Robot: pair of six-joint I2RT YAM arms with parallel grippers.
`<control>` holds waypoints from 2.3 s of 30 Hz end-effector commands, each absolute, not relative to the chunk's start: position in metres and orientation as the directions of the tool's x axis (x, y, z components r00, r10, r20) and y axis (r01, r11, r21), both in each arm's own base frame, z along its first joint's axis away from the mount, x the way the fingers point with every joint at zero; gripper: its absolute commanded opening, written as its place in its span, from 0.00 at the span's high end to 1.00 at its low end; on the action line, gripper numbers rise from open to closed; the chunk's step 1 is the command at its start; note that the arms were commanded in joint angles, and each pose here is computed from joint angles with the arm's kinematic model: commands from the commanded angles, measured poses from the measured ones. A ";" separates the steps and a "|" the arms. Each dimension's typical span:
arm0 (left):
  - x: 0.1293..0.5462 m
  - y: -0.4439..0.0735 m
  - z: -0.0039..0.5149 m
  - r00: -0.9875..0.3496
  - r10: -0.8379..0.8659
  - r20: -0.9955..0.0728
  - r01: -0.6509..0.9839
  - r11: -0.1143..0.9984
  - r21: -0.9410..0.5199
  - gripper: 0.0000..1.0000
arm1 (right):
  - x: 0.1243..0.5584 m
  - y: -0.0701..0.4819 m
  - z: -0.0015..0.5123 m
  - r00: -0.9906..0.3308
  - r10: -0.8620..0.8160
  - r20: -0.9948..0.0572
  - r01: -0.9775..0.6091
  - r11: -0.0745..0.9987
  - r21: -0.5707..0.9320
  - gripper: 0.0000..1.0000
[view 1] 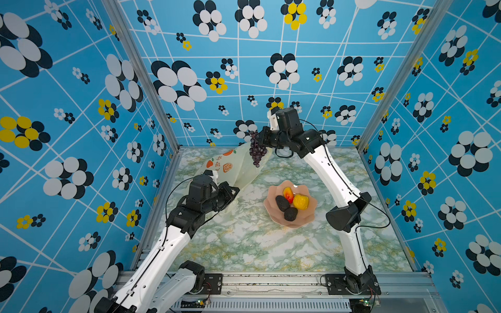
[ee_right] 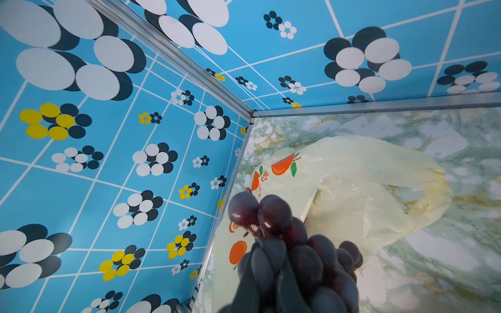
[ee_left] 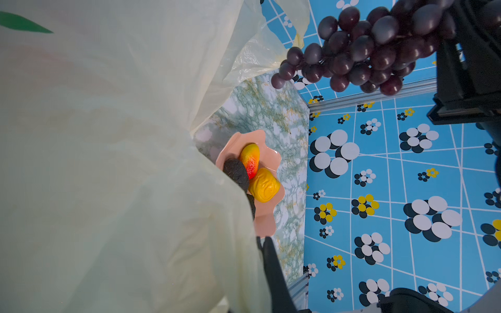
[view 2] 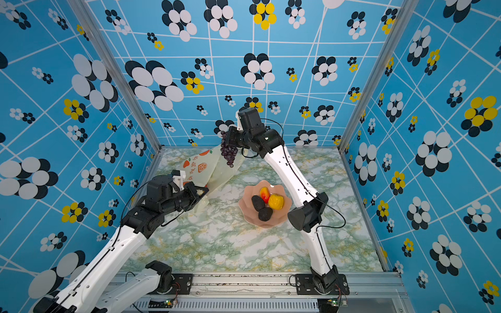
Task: Place the fruits into the plastic bag
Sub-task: 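Carry the grapes toward the bag's mouth held by the left gripper, then push the right gripper with the grapes down into the bag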
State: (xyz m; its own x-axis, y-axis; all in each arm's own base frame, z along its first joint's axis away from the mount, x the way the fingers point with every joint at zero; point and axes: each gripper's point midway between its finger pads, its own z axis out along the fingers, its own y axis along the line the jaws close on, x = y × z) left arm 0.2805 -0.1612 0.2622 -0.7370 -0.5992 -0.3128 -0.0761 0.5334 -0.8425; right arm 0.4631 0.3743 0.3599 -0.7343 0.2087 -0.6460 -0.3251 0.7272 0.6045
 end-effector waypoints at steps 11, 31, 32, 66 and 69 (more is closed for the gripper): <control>0.291 -0.160 0.284 -0.717 -0.620 -0.319 -0.052 0.504 -0.862 1.00 | 0.483 0.414 0.317 -0.790 0.281 -0.545 -0.264 0.647 0.715 0.95; 0.301 -0.162 0.296 -0.694 -0.650 -0.309 -0.046 0.468 -0.882 1.00 | 0.467 0.420 0.241 -0.833 0.479 -0.276 0.003 0.503 0.865 0.97; 0.302 -0.162 0.296 -0.696 -0.649 -0.308 -0.046 0.468 -0.882 1.00 | 0.466 0.424 0.239 -0.839 0.471 -0.272 0.002 0.502 0.865 0.97; 0.312 -0.154 0.311 -0.670 -0.668 -0.323 -0.025 0.455 -0.890 1.00 | 0.364 0.484 0.207 -0.828 0.083 -0.555 -0.498 0.346 0.795 0.90; 0.311 -0.156 0.313 -0.673 -0.663 -0.328 -0.008 0.450 -0.893 1.00 | 0.368 0.490 0.191 -0.858 0.042 -0.511 -0.457 0.391 0.799 0.90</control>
